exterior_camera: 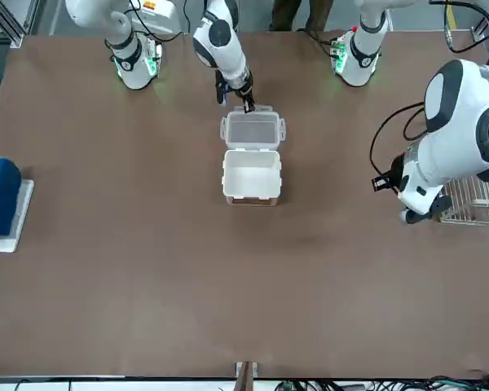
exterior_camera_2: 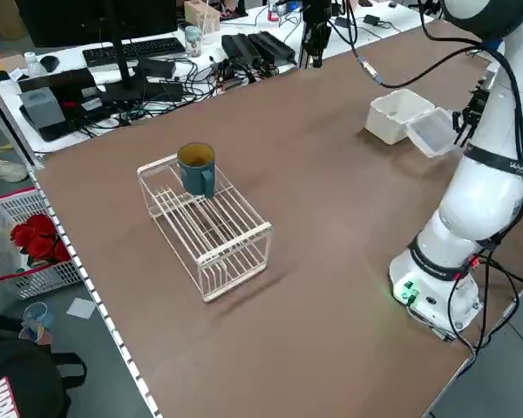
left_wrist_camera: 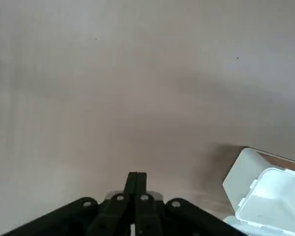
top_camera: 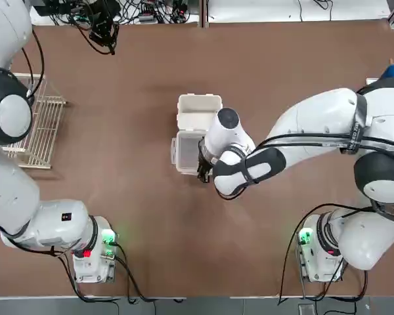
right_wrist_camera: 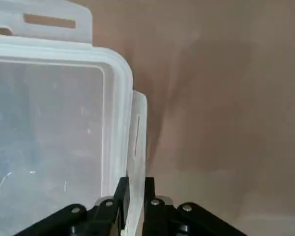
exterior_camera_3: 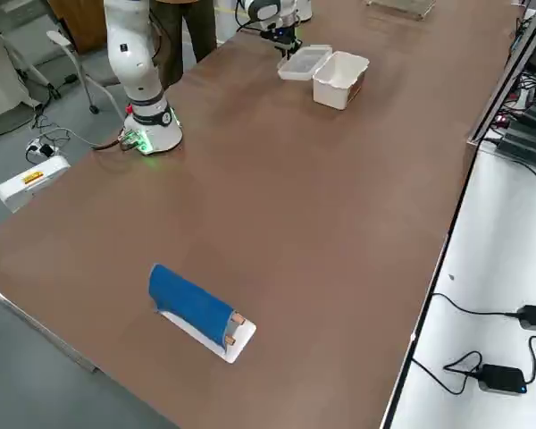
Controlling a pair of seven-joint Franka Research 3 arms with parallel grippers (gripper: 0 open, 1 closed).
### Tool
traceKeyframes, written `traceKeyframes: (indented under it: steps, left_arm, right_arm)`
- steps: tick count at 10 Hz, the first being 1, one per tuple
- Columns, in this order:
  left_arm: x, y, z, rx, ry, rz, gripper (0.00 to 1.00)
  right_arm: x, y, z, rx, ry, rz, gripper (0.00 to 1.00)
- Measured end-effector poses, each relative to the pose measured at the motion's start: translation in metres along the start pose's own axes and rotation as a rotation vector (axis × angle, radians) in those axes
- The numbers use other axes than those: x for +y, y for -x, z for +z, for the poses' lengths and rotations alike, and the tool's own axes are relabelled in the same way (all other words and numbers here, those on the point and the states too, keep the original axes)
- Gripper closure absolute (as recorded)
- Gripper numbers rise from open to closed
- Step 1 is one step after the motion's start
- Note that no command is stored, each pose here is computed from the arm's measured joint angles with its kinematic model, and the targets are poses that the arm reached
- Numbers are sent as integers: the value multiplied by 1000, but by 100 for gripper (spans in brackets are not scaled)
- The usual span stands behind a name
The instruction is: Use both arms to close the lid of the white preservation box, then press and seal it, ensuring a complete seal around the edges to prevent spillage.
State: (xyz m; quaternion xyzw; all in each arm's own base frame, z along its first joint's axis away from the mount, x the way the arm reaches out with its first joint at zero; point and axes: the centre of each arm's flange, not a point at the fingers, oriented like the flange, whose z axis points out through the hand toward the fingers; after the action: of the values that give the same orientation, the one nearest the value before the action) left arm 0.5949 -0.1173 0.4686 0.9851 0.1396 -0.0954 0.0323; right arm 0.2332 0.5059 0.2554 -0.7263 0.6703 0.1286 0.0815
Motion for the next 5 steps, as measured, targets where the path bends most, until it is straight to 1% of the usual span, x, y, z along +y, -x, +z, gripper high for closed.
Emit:
traceKeyframes:
  steps: [3,5]
  left_arm:
    - [-3,-2,-4,7,5,-5,99]
    - [-3,-3,-8,14,8,-5,99]
  right_arm:
    - [-5,5,-5,-8,-5,5,85]
    - [-9,10,-9,4,12,10,88]
